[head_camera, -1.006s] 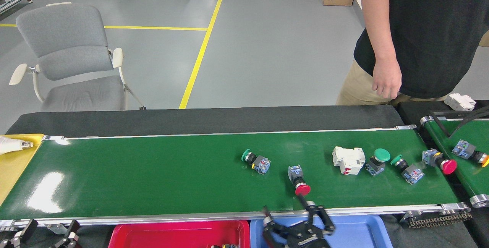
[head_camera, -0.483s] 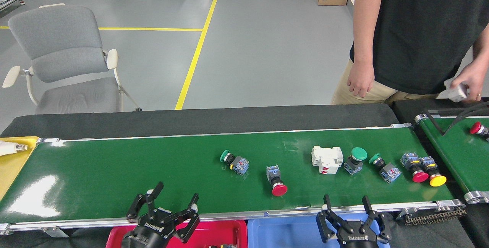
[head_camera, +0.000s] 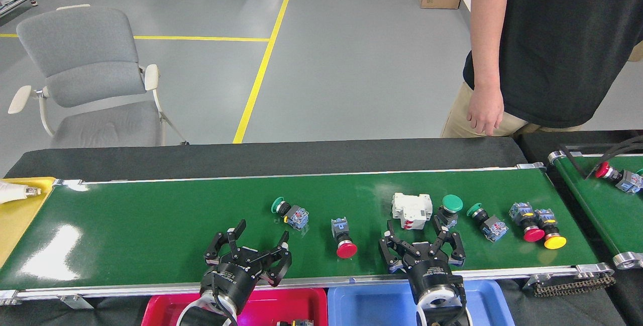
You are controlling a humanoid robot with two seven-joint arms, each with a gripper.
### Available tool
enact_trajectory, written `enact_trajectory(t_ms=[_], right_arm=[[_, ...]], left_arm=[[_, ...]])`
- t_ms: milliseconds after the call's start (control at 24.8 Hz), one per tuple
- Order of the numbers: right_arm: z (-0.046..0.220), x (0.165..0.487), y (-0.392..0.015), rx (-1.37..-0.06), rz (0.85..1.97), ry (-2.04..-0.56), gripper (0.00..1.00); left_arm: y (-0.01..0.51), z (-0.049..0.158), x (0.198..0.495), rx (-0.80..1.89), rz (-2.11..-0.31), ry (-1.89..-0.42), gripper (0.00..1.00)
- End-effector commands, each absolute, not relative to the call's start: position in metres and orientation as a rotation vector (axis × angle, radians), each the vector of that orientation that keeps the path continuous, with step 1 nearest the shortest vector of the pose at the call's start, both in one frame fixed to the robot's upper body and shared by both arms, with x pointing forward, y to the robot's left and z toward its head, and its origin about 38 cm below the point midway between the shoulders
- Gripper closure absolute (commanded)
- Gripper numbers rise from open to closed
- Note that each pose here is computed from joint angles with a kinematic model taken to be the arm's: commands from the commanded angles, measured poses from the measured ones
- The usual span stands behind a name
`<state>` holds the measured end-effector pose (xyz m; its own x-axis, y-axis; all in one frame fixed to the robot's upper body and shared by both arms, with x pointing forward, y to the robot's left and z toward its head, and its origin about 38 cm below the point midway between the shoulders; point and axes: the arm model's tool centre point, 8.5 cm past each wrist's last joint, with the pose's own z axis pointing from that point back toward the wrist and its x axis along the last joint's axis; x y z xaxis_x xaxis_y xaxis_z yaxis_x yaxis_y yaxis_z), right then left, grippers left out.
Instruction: Pick switch part from conveyor to tray
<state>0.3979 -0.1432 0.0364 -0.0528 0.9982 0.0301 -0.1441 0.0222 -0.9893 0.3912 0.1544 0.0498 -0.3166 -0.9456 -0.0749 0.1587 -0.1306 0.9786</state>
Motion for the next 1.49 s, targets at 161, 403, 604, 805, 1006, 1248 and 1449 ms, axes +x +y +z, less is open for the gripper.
enact_trajectory(t_ms=[161,403,604,805,1006,1248,1449], right_arm=[[0.047,0.432,-0.113,-1.032,1.306,-1.177,0.01],[0.045,0.446,-0.093,-1.006,1.353,-1.173,0.36],[0.048,0.448,-0.094,-1.013,1.380,-1.191,0.88],[0.087,0.441,-0.088,-1.037,1.364,-1.379,0.94],[0.094,0.371,-0.142,-1.020,1.410,-1.531,0.92],[0.057,0.275,-0.231,-0.840,1.468,-1.561,0.70],[0.036,0.239,-0.277,-0.850,1.437,-1.430,0.01]], left_arm=[[0.150,0.061,0.404,1.004,-1.585,-1.266,0.00],[0.154,0.049,0.418,0.984,-1.594,-1.217,0.00],[0.164,0.045,0.429,0.997,-1.577,-1.167,0.00],[0.175,0.048,0.438,1.052,-1.514,-1.113,0.02],[0.185,0.040,0.440,1.073,-1.459,-1.040,0.39],[0.198,0.028,0.429,1.047,-1.436,-1.019,0.71],[0.208,0.054,0.425,1.087,-1.454,-1.114,0.83]])
